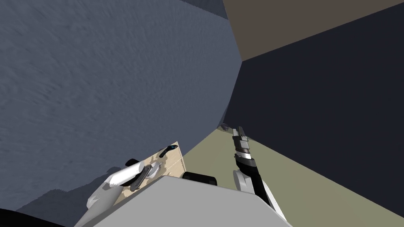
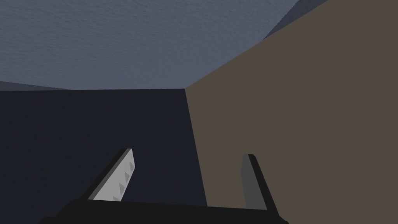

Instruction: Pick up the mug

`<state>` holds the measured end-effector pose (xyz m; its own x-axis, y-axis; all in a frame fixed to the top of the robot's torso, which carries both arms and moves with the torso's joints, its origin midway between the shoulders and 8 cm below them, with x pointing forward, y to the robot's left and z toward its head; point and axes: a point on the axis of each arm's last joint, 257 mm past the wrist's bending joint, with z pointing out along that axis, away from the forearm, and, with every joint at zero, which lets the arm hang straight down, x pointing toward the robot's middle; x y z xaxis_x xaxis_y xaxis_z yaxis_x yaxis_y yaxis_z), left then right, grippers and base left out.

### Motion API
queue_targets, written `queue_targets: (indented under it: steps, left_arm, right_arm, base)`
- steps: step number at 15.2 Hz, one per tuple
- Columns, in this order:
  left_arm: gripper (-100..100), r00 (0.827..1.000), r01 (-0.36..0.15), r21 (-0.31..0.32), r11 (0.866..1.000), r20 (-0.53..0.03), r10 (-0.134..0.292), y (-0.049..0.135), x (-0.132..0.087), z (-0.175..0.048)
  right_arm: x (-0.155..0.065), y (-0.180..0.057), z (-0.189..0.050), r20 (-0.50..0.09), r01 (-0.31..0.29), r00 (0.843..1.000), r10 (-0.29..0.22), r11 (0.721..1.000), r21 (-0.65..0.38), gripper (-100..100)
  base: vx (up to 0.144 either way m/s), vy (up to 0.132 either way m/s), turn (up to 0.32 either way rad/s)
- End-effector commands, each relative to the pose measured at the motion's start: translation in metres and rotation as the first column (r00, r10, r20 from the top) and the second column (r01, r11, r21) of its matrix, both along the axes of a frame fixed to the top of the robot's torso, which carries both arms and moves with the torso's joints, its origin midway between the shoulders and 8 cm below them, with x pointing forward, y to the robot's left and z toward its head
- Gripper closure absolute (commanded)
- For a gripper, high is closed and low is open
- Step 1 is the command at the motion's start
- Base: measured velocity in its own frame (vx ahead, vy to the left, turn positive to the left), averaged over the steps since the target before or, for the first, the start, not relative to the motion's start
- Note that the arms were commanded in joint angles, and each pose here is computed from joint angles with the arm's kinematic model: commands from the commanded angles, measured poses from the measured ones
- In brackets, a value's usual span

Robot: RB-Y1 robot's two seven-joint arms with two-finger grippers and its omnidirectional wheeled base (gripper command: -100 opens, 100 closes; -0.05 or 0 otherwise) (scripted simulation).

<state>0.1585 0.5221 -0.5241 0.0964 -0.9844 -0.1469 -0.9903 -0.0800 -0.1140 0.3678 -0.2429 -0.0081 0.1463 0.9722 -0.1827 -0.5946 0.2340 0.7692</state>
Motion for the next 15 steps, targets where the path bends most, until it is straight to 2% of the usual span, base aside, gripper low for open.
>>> queue_targets:
  steps: [1,3,4,5,9,11,12,15]
  left_arm:
    - [-100,0.999,-0.014,-0.038,0.999,-0.036,0.012,-0.006,-0.012,-0.005]
    - [-100,0.998,-0.024,-0.064,0.998,-0.059,0.02,-0.011,-0.019,-0.008]
    - [-100,0.999,-0.018,-0.046,0.999,-0.043,0.016,-0.008,-0.015,-0.006]
    - [-100,0.999,-0.022,-0.05,0.999,-0.047,0.02,-0.015,-0.015,-0.017]
    - [-100,0.999,-0.025,-0.049,0.998,-0.047,0.022,-0.023,-0.014,-0.028]
    - [-100,0.999,-0.024,-0.051,0.998,-0.049,0.022,-0.022,-0.014,-0.027]
    - [100,0.999,-0.025,-0.049,0.998,-0.047,0.022,-0.022,-0.014,-0.027]
    - [100,0.999,-0.024,-0.049,0.999,-0.043,0.022,-0.022,-0.012,-0.027]
  right_arm:
    - [0.0,0.0,0.0,0.0,0.0,1.0,0.0,1.0,0.0,0]
    - [0.0,0.0,0.0,0.0,0.0,1.0,0.0,1.0,0.0,0]
    - [0.0,0.0,0.0,0.0,0.0,1.0,0.0,1.0,0.0,0]
    - [0.0,0.0,0.0,0.0,0.0,1.0,0.0,1.0,0.0,0]
    - [0.0,0.0,0.0,0.0,0.0,1.0,0.0,1.0,0.0,0]
    - [0.0,0.0,0.0,0.0,0.0,1.0,0.0,1.0,0.0,0]
    - [0.0,0.0,0.0,0.0,0.0,1.0,0.0,1.0,0.0,0]
    - [0.0,0.0,0.0,0.0,0.0,1.0,0.0,1.0,0.0,0]
  base:
    - [-0.024,0.029,-0.096]
    - [-0.022,0.028,-0.082]
    - [-0.011,0.013,-0.026]
    - [-0.01,0.017,-0.03]
    - [-0.016,0.023,-0.034]
    - [-0.011,0.012,-0.034]
    - [0.0,0.0,0.0]
    - [-0.001,0.0,0.004]
